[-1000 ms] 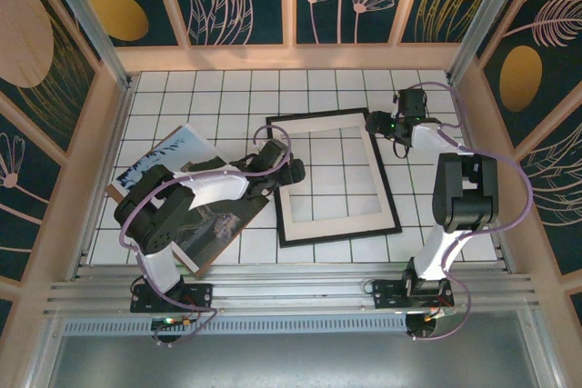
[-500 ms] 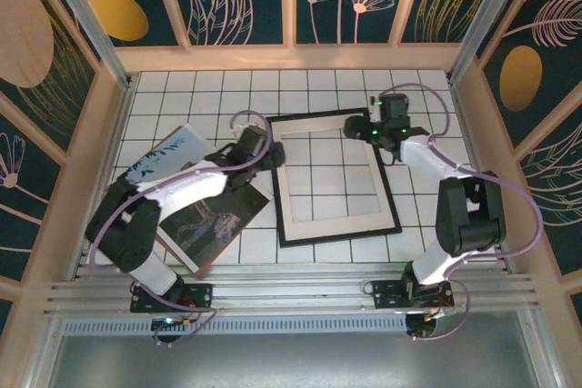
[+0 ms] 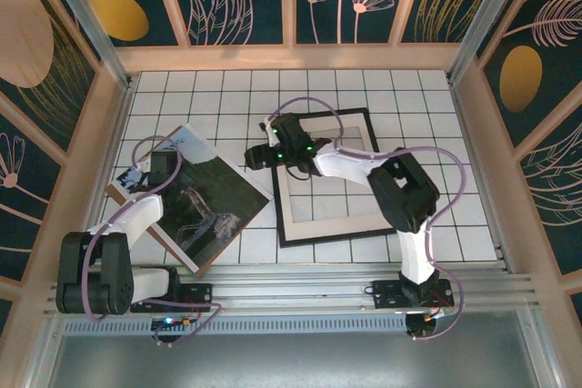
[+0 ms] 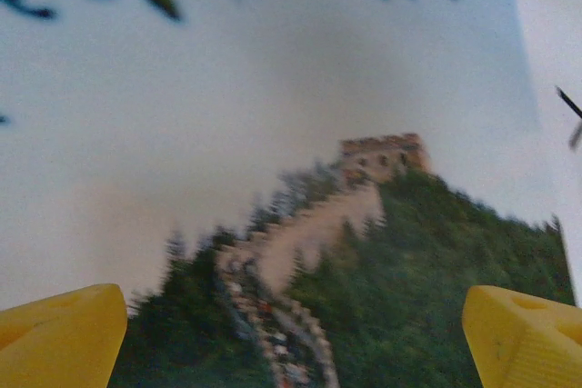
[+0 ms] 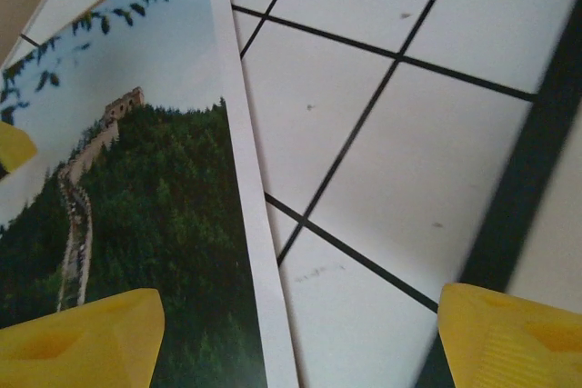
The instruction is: Put the photo into the frame
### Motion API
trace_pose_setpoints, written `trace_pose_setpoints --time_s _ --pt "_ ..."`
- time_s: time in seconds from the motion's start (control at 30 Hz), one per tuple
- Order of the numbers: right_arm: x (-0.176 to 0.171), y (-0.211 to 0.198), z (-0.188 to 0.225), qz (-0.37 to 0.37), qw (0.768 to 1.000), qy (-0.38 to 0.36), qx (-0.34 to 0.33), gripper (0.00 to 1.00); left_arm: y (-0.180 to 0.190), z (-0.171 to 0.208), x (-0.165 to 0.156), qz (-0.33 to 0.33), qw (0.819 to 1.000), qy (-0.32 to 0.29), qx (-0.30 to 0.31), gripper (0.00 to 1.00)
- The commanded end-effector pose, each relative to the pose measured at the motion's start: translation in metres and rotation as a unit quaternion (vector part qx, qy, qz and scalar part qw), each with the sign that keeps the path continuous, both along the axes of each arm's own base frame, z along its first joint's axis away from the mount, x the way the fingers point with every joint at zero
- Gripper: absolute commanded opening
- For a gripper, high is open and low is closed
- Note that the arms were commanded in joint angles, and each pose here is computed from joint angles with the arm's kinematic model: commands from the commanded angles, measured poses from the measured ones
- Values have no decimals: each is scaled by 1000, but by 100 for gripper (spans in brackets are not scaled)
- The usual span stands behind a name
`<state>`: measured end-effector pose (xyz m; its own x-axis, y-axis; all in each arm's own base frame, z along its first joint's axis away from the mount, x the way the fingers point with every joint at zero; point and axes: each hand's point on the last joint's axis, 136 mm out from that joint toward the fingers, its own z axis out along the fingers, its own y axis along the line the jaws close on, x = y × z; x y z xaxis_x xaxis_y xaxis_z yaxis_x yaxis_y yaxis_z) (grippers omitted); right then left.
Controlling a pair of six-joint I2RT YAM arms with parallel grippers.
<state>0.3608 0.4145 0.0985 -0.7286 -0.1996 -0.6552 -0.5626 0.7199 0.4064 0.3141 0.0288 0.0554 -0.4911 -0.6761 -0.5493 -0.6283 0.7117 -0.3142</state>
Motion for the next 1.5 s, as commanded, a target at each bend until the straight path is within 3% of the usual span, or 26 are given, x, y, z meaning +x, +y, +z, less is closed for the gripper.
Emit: trace_pose_setpoints --time_s 0.0,0.3,0.53,1.07,1.37,1.47 --pt "7 14 -8 -14 1000 4 -12 79 16 5 2 25 999 -27 -5 95" --pt "1 49 -47 17 999 27 -42 79 40 -9 -13 70 997 -7 24 96" --pt "-8 57 -59 29 997 47 -45 77 49 -18 -16 78 997 2 13 96" --pt "-11 55 -46 11 997 82 -9 72 0 -34 20 -29 995 -17 -90 90" --pt "0 24 -34 -52 994 91 9 68 -45 -16 58 -98 988 -48 -110 89" --pt "5 16 -33 -72 993 88 10 68 -43 -2 66 -93 988 -69 -101 89"
